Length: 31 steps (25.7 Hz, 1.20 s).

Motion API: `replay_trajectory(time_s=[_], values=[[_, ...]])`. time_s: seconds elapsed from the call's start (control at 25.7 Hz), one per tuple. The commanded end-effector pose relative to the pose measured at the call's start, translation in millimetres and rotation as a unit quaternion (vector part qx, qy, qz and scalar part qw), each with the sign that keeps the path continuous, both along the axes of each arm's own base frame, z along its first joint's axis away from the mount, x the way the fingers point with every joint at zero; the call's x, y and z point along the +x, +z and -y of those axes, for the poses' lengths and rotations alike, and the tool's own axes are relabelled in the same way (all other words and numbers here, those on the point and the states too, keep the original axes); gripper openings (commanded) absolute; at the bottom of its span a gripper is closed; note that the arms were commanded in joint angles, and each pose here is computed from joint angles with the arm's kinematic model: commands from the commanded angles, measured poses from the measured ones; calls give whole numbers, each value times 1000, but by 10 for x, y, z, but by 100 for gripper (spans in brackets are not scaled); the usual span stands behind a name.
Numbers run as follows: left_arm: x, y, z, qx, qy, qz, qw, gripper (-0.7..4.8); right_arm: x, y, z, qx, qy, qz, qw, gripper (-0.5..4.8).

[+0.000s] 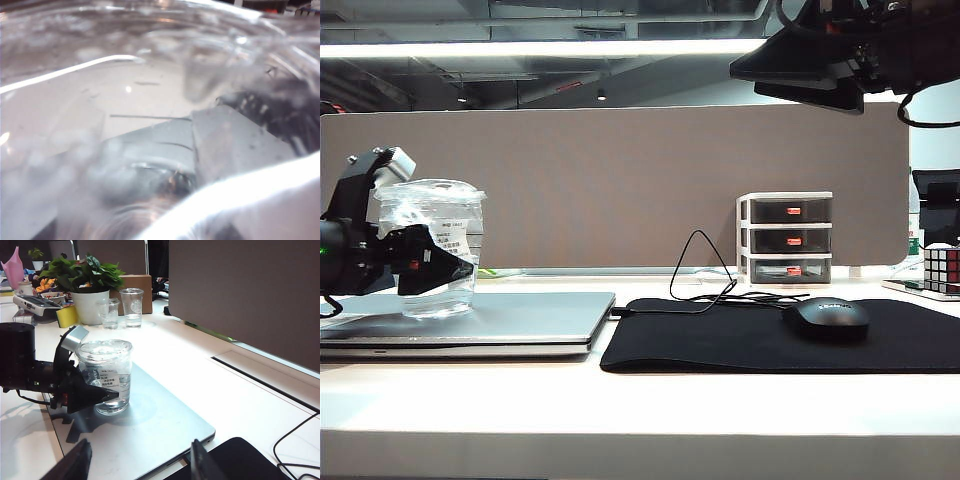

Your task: Pick up the coffee cup and place it over the laptop.

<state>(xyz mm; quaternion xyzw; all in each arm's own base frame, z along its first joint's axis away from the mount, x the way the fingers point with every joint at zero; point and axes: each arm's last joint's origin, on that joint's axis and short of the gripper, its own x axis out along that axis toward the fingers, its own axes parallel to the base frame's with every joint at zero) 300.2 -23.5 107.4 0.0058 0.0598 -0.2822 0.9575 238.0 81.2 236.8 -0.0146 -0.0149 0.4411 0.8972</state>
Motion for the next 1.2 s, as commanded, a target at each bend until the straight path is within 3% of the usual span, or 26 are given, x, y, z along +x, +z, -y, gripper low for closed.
replay_trajectory(time_s=[0.04, 0.16, 0.27, 0.35, 0.58, 0.93, 1.13, 1.17, 1.2], values=[[9, 74, 6, -11, -2, 26, 1000, 351, 2, 32, -4, 3, 2, 7, 1000, 273], [13, 113, 3, -13, 2, 46, 999, 359, 2, 31, -4, 3, 2, 6, 1000, 273], [12, 118, 2, -17, 3, 46, 999, 450, 2, 32, -4, 5, 2, 3, 1000, 274], [12, 120, 2, -18, 2, 47, 999, 479, 2, 32, -4, 6, 2, 2, 1000, 274], [-7, 142, -1, -34, 2, 52, 998, 479, 2, 32, -4, 9, 2, -1, 1000, 273], [-413, 261, -49, -25, 39, 72, 996, 479, -4, 39, -1, 9, 0, 1, 1000, 275], [-659, 443, -66, -49, 62, 95, 992, 479, -21, 61, 4, 9, -1, 3, 1000, 274], [-757, 498, -74, -52, 74, 107, 990, 479, -37, 76, 9, 9, -2, 2, 1000, 267], [-867, 545, -82, -55, 86, 120, 988, 479, -52, 89, 14, 9, -3, 1, 1000, 222]])
